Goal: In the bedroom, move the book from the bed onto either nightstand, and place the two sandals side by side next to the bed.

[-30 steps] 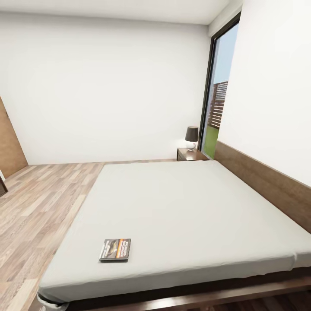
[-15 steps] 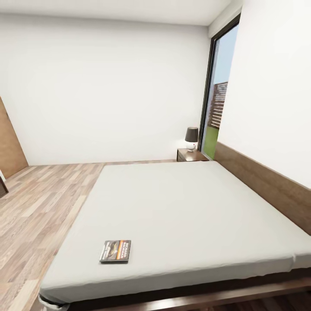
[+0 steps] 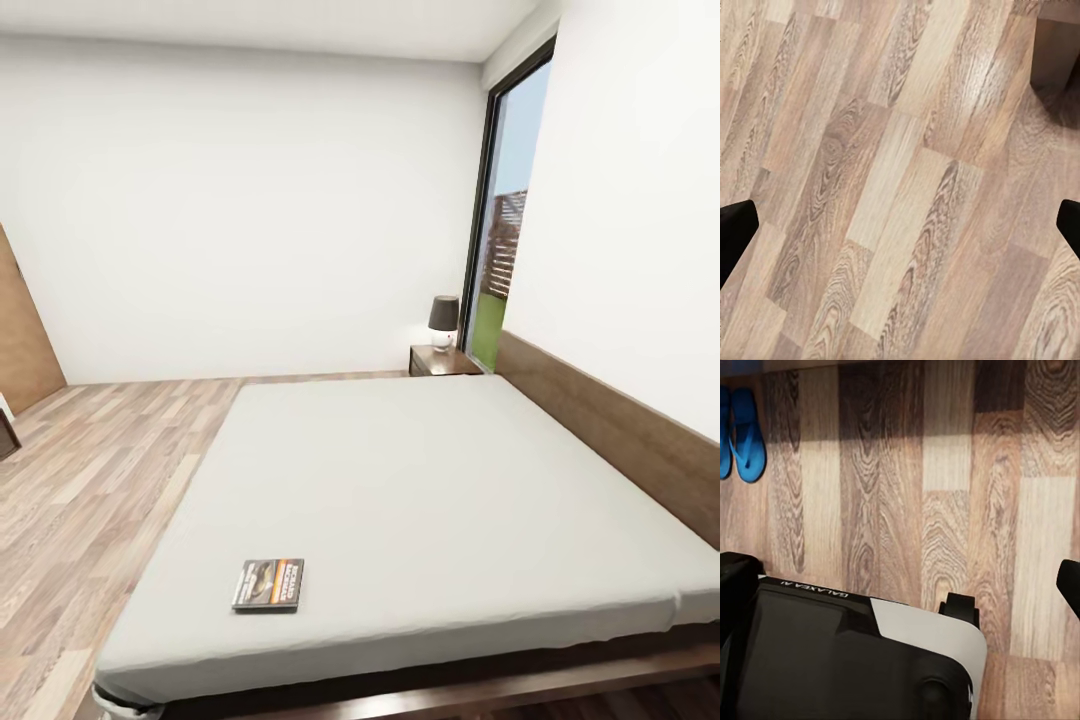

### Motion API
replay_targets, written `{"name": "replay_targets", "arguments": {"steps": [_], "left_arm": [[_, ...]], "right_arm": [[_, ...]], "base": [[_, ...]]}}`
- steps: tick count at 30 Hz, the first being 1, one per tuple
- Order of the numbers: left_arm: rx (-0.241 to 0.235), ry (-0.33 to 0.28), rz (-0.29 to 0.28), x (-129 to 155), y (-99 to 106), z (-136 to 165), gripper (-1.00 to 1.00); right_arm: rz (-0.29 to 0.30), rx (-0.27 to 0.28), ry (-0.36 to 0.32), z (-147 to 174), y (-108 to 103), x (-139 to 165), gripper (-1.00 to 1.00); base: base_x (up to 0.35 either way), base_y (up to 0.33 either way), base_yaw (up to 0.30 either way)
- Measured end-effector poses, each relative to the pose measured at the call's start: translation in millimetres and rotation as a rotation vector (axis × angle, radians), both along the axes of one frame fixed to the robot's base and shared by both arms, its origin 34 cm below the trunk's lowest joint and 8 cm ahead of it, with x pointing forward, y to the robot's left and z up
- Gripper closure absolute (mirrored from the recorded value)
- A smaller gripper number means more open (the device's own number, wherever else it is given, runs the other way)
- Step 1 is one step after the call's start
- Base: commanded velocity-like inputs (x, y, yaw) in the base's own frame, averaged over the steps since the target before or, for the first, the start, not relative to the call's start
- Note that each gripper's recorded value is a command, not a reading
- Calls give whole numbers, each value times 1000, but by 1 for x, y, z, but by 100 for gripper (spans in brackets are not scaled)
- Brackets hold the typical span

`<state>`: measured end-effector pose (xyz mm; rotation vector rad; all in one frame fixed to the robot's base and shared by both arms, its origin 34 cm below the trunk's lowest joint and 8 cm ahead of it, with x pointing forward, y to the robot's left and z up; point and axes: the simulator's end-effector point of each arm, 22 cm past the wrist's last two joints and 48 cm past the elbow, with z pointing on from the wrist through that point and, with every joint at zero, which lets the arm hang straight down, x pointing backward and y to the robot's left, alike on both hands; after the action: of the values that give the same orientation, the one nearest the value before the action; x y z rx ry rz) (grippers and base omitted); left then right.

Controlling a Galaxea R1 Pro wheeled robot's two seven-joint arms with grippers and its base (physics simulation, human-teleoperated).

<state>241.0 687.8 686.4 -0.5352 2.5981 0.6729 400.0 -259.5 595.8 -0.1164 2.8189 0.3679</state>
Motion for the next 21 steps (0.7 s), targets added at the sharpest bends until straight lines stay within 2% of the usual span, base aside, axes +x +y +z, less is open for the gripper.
{"name": "replay_targets", "arguments": {"steps": [21], "left_arm": [[0, 0, 0, -5, 0, 24, -100]], "right_arm": [[-2, -2, 15, 21, -1, -15, -100]], "base": [[0, 0, 0]]}}
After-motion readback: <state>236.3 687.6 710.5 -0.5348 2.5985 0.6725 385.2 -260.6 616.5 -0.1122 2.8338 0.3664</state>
